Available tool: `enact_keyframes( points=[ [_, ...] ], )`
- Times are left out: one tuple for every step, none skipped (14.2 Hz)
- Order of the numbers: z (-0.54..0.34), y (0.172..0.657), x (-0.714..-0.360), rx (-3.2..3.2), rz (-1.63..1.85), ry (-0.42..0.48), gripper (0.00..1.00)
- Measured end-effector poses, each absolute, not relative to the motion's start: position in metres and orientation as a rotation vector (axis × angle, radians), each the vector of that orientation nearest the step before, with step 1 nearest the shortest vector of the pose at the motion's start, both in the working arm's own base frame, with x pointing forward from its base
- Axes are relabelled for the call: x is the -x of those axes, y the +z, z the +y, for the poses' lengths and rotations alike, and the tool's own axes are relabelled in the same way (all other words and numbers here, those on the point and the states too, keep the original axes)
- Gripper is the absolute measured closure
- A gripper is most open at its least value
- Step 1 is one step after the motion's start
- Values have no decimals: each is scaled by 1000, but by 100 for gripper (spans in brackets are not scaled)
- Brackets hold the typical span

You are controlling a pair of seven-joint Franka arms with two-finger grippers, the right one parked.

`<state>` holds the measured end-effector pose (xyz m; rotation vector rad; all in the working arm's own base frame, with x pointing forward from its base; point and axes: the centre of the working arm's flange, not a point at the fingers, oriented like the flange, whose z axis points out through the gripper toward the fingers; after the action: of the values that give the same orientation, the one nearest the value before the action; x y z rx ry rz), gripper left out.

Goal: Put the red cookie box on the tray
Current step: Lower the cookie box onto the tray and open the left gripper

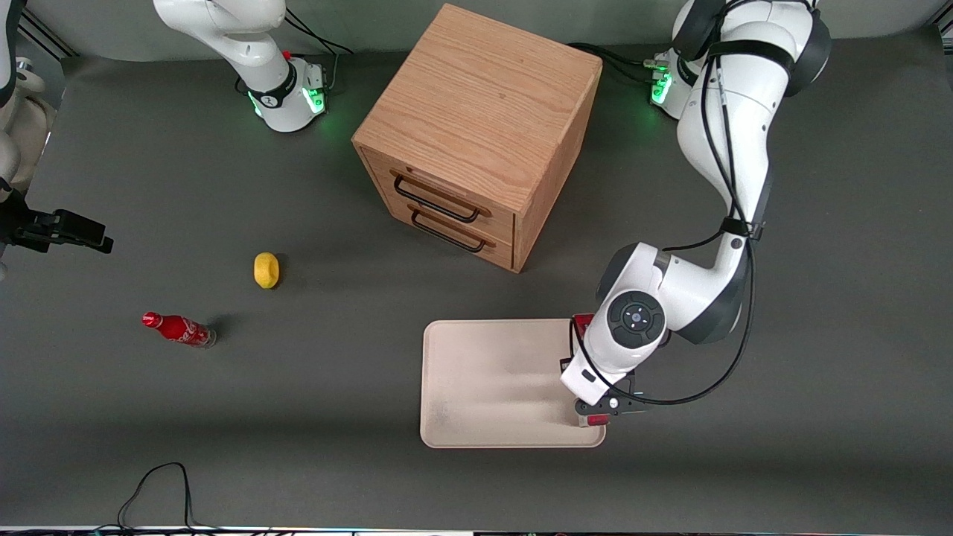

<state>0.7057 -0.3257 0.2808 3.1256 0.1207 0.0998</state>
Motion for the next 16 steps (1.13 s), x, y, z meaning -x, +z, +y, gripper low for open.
enact_keyframes(
  points=[
    [-326, 278, -706, -3126, 119, 98, 97],
    [-326, 276, -706, -3128, 117, 95, 97],
    [-326, 274, -706, -3131, 114, 93, 97],
    [-326, 272, -705, -3134, 111, 92, 93],
    [-326, 271, -705, -3135, 111, 92, 82],
    [-326, 272, -706, -3135, 110, 95, 71],
    [-326, 272, -706, -3134, 110, 98, 59],
    [-326, 273, -706, -3133, 109, 102, 49],
    [-326, 274, -707, -3133, 109, 106, 40],
    [-326, 276, -707, -3131, 109, 112, 28],
    [-327, 282, -708, -3127, 111, 126, 18],
    [-327, 293, -710, -3120, 118, 149, 6],
    [-326, 311, -711, -3114, 132, 169, 0],
    [-324, 335, -709, -3117, 146, 173, 0],
    [-321, 362, -705, -3125, 158, 167, 0],
    [-317, 393, -699, -3131, 167, 167, 0]
  ],
)
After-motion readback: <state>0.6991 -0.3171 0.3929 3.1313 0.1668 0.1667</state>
